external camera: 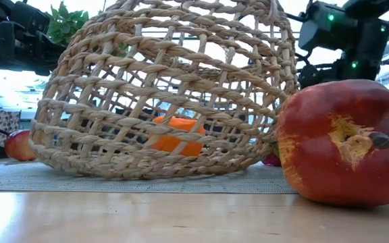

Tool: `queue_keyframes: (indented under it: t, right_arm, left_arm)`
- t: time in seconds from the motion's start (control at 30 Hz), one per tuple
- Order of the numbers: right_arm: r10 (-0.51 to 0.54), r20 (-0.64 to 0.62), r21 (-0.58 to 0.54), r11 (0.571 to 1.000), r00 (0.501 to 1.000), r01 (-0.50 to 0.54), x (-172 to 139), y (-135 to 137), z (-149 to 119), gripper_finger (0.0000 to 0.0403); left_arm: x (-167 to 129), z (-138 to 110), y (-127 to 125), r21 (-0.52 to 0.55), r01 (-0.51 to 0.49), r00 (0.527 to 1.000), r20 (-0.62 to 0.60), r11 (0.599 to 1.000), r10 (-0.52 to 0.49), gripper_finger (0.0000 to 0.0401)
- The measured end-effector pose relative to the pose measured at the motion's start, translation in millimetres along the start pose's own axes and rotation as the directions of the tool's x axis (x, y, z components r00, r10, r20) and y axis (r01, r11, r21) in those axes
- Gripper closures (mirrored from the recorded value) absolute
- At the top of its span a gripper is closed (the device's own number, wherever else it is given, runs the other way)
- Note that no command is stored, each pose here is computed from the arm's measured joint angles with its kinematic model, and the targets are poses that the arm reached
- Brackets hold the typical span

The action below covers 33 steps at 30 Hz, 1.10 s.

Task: Build produce basket
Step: Put the red apple into the brown basket

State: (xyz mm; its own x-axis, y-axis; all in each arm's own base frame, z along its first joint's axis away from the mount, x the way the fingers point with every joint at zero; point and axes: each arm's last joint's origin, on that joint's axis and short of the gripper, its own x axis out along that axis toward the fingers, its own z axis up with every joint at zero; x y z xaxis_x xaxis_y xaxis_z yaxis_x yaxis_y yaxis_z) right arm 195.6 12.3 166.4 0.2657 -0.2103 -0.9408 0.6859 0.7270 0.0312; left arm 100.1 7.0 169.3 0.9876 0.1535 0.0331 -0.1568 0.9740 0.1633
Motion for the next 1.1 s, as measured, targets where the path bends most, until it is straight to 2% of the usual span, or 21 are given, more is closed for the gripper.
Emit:
queue_keyframes:
  t: [0.23, 0.37, 0.43, 0.53, 0.63, 0.73, 0.87, 0.93, 1.0, 1.1]
  right_arm:
    - [0.094, 0.135, -0.009, 0.996, 0.986, -0.094, -45.0, 2.0, 18.4, 0.0096]
    - [0.158, 0.255, -0.027, 0.987, 0.954, -0.156, -75.8, 1.6, 27.5, 0.0094]
    - [0.206, 0.33, -0.064, 0.979, 0.921, -0.196, -92.2, 2.9, 30.9, 0.0094]
    - [0.335, 0.459, -0.152, 0.942, 0.823, -0.298, -117.2, 7.6, 35.8, 0.0094]
    - [0.446, 0.571, -0.237, 0.893, 0.689, -0.382, -139.3, 10.2, 39.5, 0.0094]
    - [0.516, 0.641, -0.314, 0.852, 0.568, -0.419, -157.2, 11.0, 40.6, 0.0094]
    - [0.59, 0.69, -0.46, 0.805, 0.419, -0.376, -175.8, 15.7, 40.1, 0.0093]
    - [0.612, 0.698, -0.527, 0.791, 0.372, -0.311, -181.1, 18.8, 39.2, 0.0093]
    - [0.622, 0.696, -0.588, 0.781, 0.359, -0.212, -181.6, 22.3, 38.7, 0.0093]
    - [0.623, 0.686, -0.649, 0.757, 0.376, -0.071, -175.8, 30.1, 40.2, 0.0093]
  left_arm:
    - [0.0, 0.0, 0.0, 0.0, 0.0, 1.0, 0.001, 1.0, 0.0, 0.0241]
    - [0.0, 0.1, 0.1, 0.0, 0.0, 1.0, 0.001, 1.0, 0.0, 0.0241]
    - [0.0, -0.2, 0.0, 0.0, 0.0, 1.0, -0.002, 1.0, 0.0, 0.0241]
    - [0.0, 0.0, 0.0, 0.0, 0.0, 1.0, 0.0, 1.0, 0.0, 0.0241]
    - [0.0, -0.1, 0.0, 0.0, 0.0, 1.0, -0.001, 1.0, 0.0, 0.0241]
    - [0.0, 0.0, 0.0, 0.0, 0.0, 1.0, 0.0, 1.0, 0.0, 0.0241]
    - [0.0, 0.0, 0.0, 0.0, 0.0, 1.0, 0.0, 1.0, 0.0, 0.0241]
    - [0.0, 0.0, 0.0, 0.0, 0.0, 1.0, 0.0, 1.0, 0.0, 0.0241]
    - [0.0, -0.1, 0.0, 0.0, 0.0, 1.0, 0.0, 1.0, 0.0, 0.0241]
    - [0.0, 0.0, 0.0, 0.0, 0.0, 1.0, 0.0, 1.0, 0.0, 0.0241]
